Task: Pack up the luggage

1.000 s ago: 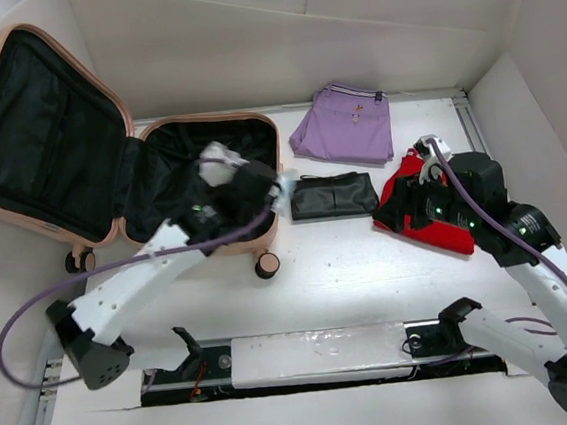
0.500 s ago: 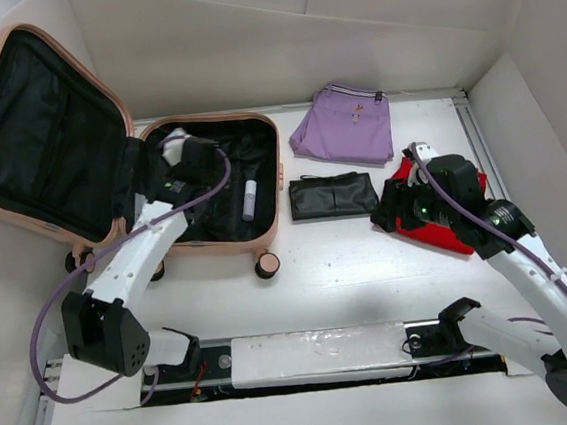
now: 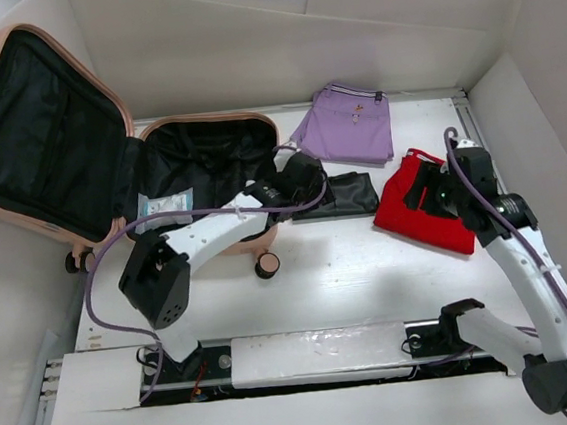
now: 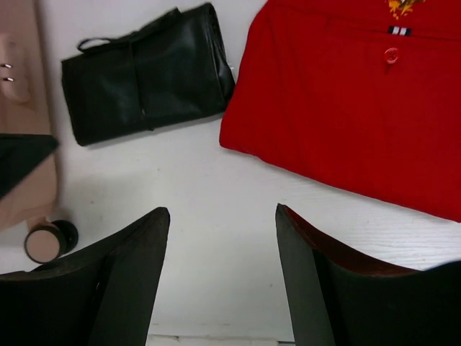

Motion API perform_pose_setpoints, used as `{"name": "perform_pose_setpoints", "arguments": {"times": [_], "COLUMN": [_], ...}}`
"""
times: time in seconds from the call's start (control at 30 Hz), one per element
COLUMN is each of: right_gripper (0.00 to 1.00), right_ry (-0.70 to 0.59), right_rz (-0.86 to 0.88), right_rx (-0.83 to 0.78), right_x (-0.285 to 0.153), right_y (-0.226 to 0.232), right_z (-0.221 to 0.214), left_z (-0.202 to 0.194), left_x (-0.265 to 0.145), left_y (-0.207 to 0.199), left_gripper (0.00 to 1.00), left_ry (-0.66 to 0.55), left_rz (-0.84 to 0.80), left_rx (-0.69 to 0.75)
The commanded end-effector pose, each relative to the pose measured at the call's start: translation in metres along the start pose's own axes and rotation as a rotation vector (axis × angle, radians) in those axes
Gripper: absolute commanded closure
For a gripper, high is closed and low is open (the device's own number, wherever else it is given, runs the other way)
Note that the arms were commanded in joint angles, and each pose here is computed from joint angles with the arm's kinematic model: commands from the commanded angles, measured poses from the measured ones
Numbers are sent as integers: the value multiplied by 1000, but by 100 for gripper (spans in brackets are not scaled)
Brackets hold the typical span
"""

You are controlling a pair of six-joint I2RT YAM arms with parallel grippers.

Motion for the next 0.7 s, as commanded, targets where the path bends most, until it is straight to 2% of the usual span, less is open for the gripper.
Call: {"name": "perform_pose_setpoints", "arguments": {"times": [0.0,0.23,0.37,0.47,0.67], "right_gripper": [33,33,33,33,33], "right_ry": [-165,-95,-54,-48,-68], "right_rz": [31,138,208,217,225], "right_rx": [44,27,-4,-43,-108], "right_x": [-42,-57,-62,-66,-75], "right_y": [3,11,22,23,24], "right_z": [32,-10,-27,-33,-36], "left_z": [8,-15,-32,-38,-49], "left_x": [16,65,92,107,128], "left_y": [-8,-8,12,21,38], "left_gripper": [27,27,28,28,34], "left_ry": [-46,-43,-39,-50,-59], "left_rz": [-64,20,119,174,291], "left_rx": [-189,-411,-484,-502,-536]}}
Point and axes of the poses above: each gripper's point midway between its finger pads, its own x axis out along the fingers, its own y axis along the line the jaws close on, z = x × y, the point moved 2 cm from there along -x, back along the fingers, and after that the axes turned 9 degrees about -x, right-handed, at the moved point
